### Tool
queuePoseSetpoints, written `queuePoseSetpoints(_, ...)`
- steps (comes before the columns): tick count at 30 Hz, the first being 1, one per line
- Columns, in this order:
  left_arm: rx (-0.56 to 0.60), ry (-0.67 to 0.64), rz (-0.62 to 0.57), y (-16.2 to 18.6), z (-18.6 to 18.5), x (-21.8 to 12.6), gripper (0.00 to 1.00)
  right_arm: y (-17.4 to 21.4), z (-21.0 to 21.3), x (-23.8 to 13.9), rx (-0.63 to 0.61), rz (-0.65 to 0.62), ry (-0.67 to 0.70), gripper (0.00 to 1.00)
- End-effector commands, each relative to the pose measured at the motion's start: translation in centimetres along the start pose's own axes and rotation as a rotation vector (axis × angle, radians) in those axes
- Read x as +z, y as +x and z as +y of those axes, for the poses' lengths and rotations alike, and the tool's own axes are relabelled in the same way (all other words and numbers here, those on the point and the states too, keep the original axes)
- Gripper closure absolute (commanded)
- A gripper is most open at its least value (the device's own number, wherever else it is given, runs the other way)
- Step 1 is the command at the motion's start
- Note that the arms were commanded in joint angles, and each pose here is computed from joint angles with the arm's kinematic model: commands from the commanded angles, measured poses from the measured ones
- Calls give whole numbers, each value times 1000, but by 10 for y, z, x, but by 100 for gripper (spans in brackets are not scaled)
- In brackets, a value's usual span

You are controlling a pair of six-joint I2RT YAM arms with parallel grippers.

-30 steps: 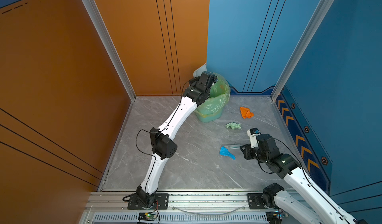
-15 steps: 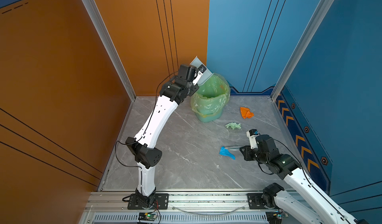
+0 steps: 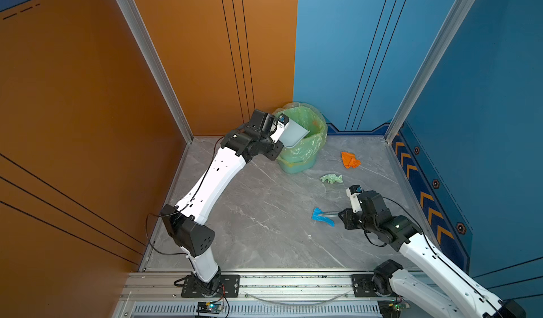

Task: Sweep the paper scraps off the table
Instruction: 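Lower the empty dustpan with left gripper while right brush nears the blue scrap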

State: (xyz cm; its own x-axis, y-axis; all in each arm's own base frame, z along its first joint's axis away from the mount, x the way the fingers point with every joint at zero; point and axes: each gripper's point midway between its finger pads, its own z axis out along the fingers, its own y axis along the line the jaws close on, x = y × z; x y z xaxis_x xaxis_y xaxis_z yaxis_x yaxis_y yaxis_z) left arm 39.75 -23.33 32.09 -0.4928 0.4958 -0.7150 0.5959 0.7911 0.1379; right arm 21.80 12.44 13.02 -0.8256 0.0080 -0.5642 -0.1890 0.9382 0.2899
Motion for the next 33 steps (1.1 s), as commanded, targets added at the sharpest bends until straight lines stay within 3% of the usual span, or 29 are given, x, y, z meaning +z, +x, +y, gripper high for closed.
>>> queuePoseSetpoints(1,-60,89,22,15,-23,-3,100,-13,7,-3,7,-25,-4,100)
queuePoseSetpoints(13,-159,136,24,92,-64,-19,100,-5,34,5,-17,83,-108,100)
queuePoseSetpoints(24,-281,109,72,162,-69,-17,100,3,50,18,-36,195,-131,100)
queuePoseSetpoints(33,-335,143,154,198,-82,-3,100,-21,32,44,-28,107,-4,100)
